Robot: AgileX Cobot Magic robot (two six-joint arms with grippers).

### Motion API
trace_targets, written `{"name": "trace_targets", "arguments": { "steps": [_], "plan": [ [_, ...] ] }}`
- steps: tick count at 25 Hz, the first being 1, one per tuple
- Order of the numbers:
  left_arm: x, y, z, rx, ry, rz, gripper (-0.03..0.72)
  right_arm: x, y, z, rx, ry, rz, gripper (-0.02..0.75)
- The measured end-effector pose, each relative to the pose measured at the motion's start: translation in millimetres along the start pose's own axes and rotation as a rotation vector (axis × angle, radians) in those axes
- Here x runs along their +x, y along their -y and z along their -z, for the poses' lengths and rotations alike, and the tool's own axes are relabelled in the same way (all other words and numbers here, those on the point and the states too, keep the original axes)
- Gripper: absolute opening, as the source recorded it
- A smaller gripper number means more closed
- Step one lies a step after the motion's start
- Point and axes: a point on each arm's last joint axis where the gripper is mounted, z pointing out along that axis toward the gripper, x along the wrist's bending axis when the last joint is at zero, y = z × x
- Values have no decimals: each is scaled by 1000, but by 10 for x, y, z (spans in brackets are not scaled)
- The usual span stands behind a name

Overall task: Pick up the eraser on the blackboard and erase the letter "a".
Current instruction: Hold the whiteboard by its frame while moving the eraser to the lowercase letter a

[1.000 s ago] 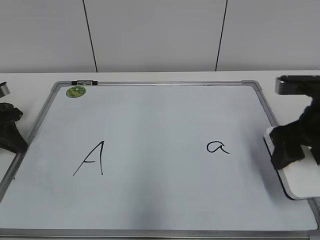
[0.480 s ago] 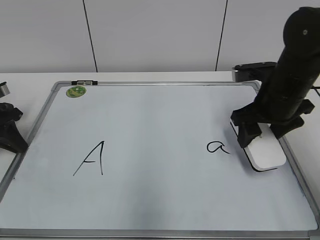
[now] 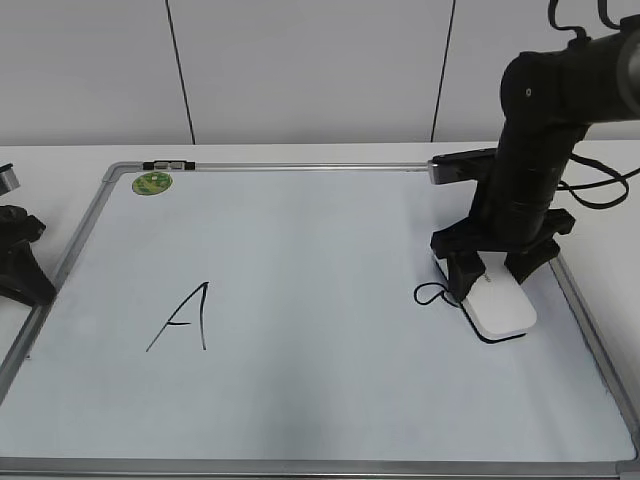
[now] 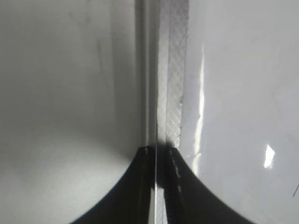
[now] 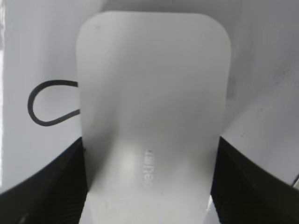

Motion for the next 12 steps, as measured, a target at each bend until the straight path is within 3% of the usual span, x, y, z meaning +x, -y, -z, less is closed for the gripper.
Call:
{"name": "trace_targets", "arguments": {
  "steps": [12],
  "plan": [
    [0, 1, 0, 1, 0, 0, 32, 111, -39, -83, 18, -49, 63, 538]
  ]
}}
